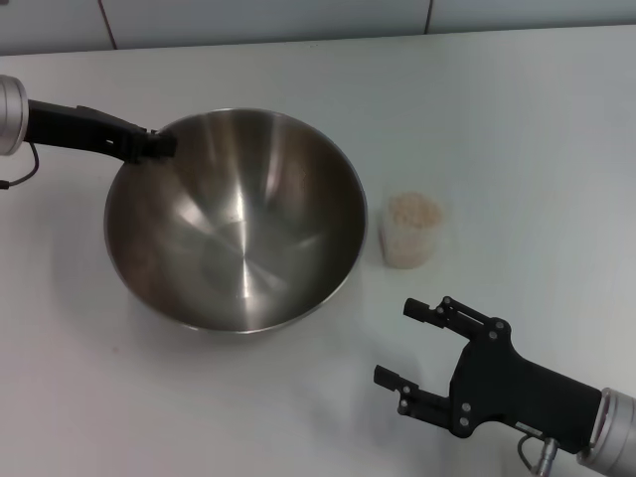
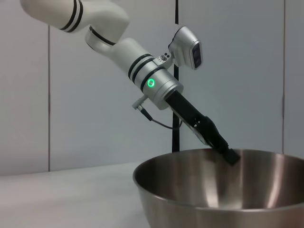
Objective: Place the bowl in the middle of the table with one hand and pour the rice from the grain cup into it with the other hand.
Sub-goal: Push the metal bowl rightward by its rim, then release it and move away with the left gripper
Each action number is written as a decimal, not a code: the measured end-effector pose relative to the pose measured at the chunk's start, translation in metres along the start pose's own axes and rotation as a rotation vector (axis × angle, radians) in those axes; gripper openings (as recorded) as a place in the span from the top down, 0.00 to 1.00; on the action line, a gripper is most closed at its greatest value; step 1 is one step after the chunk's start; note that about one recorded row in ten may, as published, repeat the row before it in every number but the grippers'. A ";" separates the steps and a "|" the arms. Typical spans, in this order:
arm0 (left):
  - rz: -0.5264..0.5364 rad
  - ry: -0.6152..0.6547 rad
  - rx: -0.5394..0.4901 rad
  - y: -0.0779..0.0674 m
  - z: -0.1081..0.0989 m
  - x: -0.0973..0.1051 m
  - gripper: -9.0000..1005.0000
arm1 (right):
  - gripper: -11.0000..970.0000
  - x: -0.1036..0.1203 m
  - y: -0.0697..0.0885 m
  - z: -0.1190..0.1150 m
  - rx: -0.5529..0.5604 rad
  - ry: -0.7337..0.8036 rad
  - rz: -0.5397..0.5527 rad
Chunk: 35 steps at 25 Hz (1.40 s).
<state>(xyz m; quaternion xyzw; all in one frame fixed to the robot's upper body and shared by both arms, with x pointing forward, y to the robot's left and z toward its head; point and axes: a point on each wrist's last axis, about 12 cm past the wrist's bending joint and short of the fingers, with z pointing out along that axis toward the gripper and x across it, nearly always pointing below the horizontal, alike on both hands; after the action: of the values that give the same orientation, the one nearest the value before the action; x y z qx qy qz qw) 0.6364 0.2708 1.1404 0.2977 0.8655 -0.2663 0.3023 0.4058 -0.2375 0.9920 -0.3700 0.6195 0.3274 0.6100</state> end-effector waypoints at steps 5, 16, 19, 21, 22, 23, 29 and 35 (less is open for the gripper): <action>0.000 0.008 0.021 -0.003 0.007 0.002 0.95 | 0.22 0.000 0.000 0.001 -0.002 -0.002 0.000; 0.004 0.004 0.009 -0.007 0.019 0.000 0.95 | 0.22 0.000 -0.001 0.002 -0.004 -0.001 0.000; 0.002 0.002 -0.001 -0.006 0.019 0.001 0.95 | 0.22 -0.001 0.000 0.002 -0.005 -0.004 0.000; -0.004 -0.002 -0.005 -0.005 0.018 0.002 0.95 | 0.22 -0.001 0.000 0.002 -0.005 -0.005 0.000; -0.004 -0.002 -0.005 -0.005 0.018 0.002 0.92 | 0.22 -0.001 0.000 0.002 -0.005 -0.004 0.000; -0.010 -0.011 -0.010 -0.004 0.017 0.002 0.90 | 0.22 -0.001 0.000 0.002 -0.004 -0.004 0.000; 0.010 -0.019 -0.009 -0.006 0.014 0.000 0.76 | 0.22 0.000 0.000 0.000 -0.002 -0.003 0.002; 0.095 -0.094 -0.027 -0.006 -0.014 -0.009 0.64 | 0.22 -0.001 0.000 0.001 -0.003 -0.003 0.000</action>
<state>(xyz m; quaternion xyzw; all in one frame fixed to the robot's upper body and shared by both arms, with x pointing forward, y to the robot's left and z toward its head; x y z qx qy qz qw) 0.6323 0.2726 1.1579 0.3217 0.8386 -0.2537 0.3589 0.4064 -0.2372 0.9927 -0.3702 0.6181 0.3288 0.6106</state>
